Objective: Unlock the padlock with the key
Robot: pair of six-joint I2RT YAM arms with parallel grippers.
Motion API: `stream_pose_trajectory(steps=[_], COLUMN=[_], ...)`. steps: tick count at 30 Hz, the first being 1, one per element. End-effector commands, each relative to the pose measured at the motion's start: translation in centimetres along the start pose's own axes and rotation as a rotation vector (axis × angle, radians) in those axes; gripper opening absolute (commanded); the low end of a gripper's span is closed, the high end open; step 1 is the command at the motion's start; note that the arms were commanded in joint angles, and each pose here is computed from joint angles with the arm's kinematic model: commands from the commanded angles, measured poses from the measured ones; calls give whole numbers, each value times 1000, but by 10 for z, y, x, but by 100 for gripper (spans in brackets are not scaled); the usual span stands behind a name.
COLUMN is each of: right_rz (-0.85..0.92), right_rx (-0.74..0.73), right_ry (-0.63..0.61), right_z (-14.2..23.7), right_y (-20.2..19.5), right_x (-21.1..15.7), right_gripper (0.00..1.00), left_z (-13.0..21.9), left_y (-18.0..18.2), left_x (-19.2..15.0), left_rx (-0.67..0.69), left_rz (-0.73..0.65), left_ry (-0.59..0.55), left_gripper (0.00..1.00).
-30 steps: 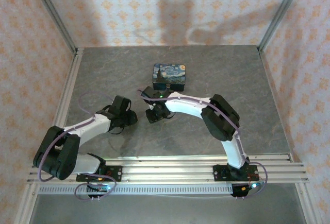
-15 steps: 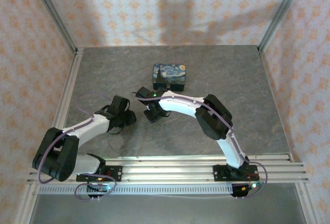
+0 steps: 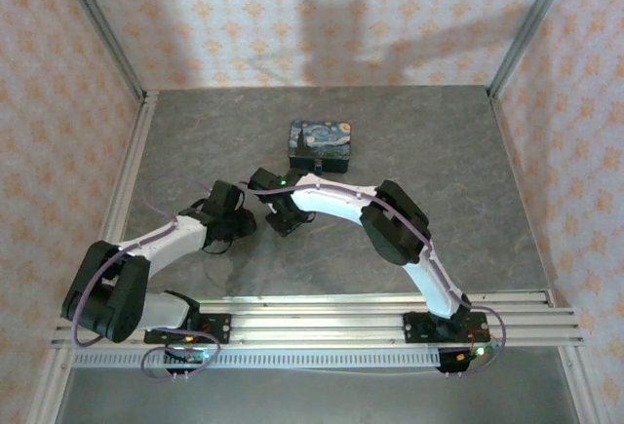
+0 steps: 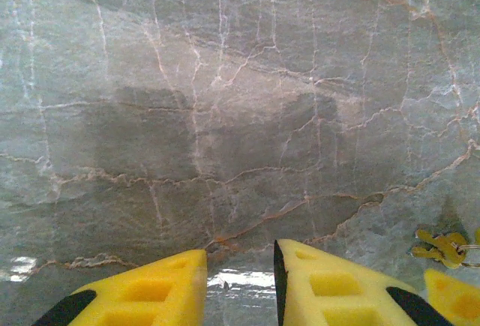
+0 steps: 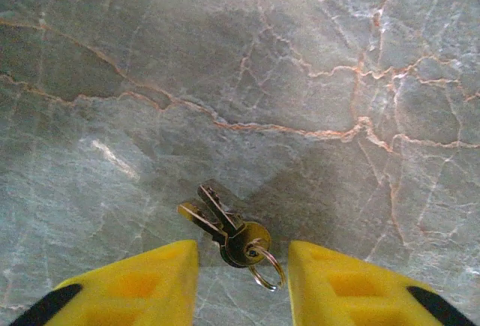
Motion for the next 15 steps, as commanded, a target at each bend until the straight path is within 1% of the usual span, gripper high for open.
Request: stream_pose_trajectory(steps=[1, 3, 6, 8, 12, 15], right_rz=[30, 30, 32, 31, 3, -59], right_rx=[-61, -68, -71, -76, -82, -41], right_ry=[53, 55, 37, 6, -100, -185], right_z=[-9, -10, -7, -3, 11, 26], right_y=[-9, -11, -13, -15, -23, -29], right_x=[-10, -13, -13, -10, 1, 12], right_gripper=[29, 18, 6, 1, 0, 0], left_z=[0, 0, 0, 1, 9, 19], left_y=[13, 13, 12, 11, 9, 6], left_x=[-6, -6, -3, -2, 6, 15], left_rx=[57, 58, 50, 41, 20, -22], left_rz=[-1, 0, 1, 2, 13, 30], left_ry=[19, 18, 12, 7, -27, -70], left_gripper=[30, 30, 30, 29, 29, 29])
Point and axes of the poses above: each hand's point on the last joint's axis, 136 mm out from that joint toward the fingers, its own z axis back along the fingers, its own y axis along the line the jaws close on, x = y × z, the point moved 1 cm from there along z, back along the fingers, and after that the axes turned 12 degrees about -z, right-handed, at the moved point
